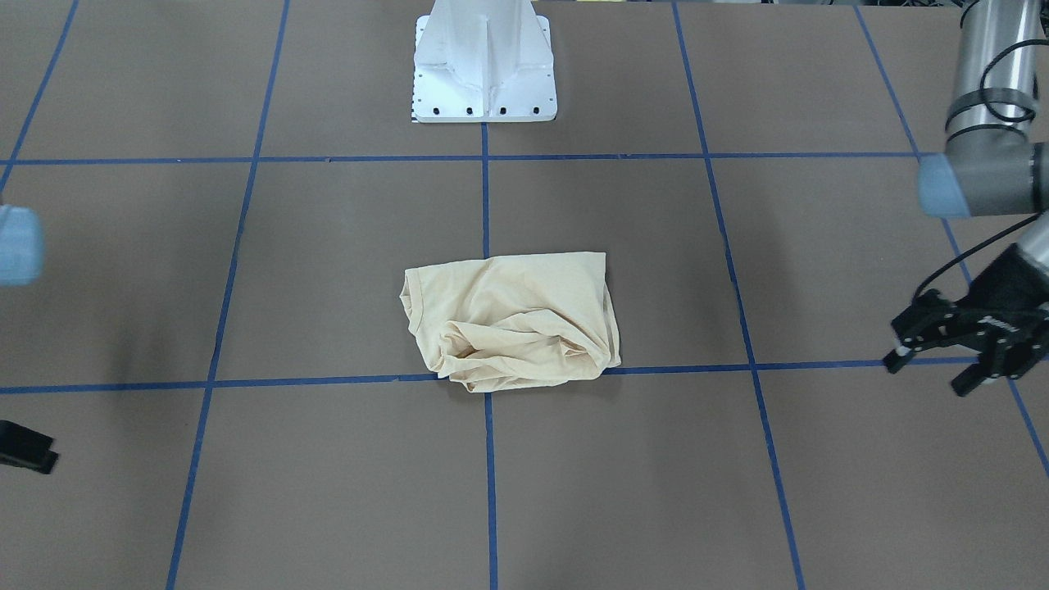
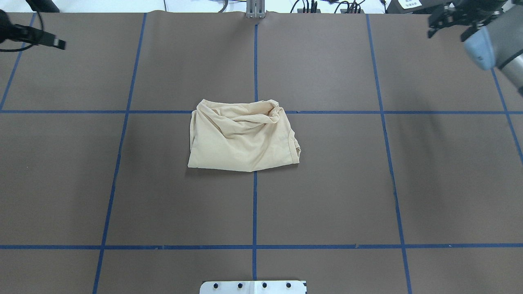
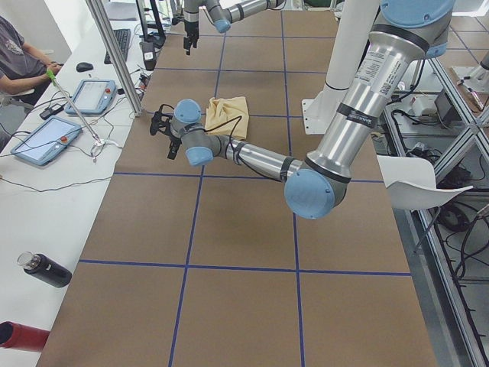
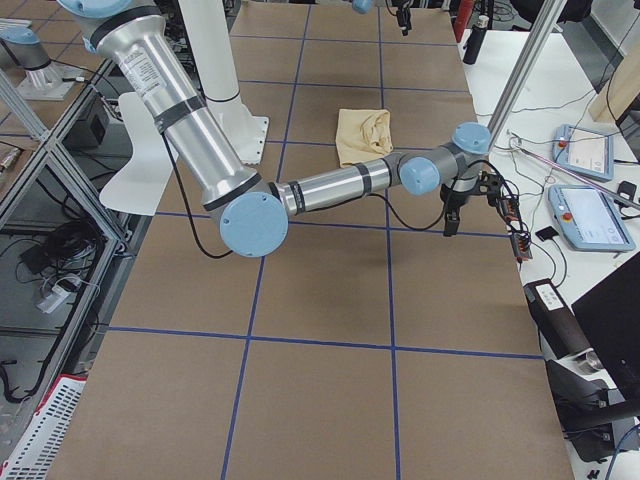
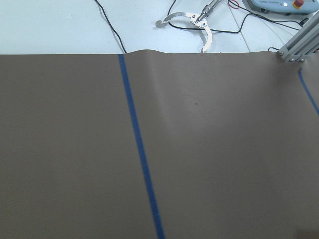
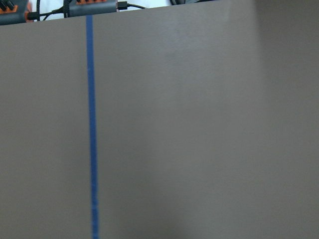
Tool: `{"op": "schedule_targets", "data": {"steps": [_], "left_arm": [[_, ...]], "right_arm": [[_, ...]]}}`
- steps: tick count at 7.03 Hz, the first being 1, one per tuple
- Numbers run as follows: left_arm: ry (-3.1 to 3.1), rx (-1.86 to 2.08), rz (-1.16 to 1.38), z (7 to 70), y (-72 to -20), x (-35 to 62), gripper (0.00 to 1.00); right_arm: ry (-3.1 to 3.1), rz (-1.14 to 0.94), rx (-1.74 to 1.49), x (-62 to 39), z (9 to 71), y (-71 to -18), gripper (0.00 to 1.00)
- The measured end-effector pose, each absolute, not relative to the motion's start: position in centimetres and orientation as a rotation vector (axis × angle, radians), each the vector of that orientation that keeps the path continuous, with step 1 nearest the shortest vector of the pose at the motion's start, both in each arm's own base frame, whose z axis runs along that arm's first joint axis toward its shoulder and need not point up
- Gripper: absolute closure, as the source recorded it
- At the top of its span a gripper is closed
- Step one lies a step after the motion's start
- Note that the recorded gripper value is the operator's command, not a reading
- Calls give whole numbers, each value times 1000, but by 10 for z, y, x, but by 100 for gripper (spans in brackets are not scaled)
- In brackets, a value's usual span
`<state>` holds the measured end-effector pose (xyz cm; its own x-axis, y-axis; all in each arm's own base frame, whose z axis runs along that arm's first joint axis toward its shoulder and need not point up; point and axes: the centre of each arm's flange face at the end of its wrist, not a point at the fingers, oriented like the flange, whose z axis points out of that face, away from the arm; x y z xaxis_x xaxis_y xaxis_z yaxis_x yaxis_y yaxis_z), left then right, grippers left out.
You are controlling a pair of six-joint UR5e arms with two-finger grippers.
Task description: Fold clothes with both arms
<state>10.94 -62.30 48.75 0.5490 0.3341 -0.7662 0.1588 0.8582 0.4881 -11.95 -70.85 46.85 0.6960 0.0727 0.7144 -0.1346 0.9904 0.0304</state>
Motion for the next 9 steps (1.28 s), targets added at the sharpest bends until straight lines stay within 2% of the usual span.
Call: {"op": "schedule_targets", "data": {"steps": [2,3,6,9], "left_arm": [[879,571,226,566,-590,22,0],[835,546,248,585,-584,-8,0],[793,438,220,593,-573,-52,0],[806,446,214,585,-538,-58,0]], "right_arm": [[-771,11,90,-19,547,-678,0],[-759,-36,81,11,572,-664,0],[-761,-106,59,51,606,-638,0],[-761,-152,60,43,608,-642,0]]}}
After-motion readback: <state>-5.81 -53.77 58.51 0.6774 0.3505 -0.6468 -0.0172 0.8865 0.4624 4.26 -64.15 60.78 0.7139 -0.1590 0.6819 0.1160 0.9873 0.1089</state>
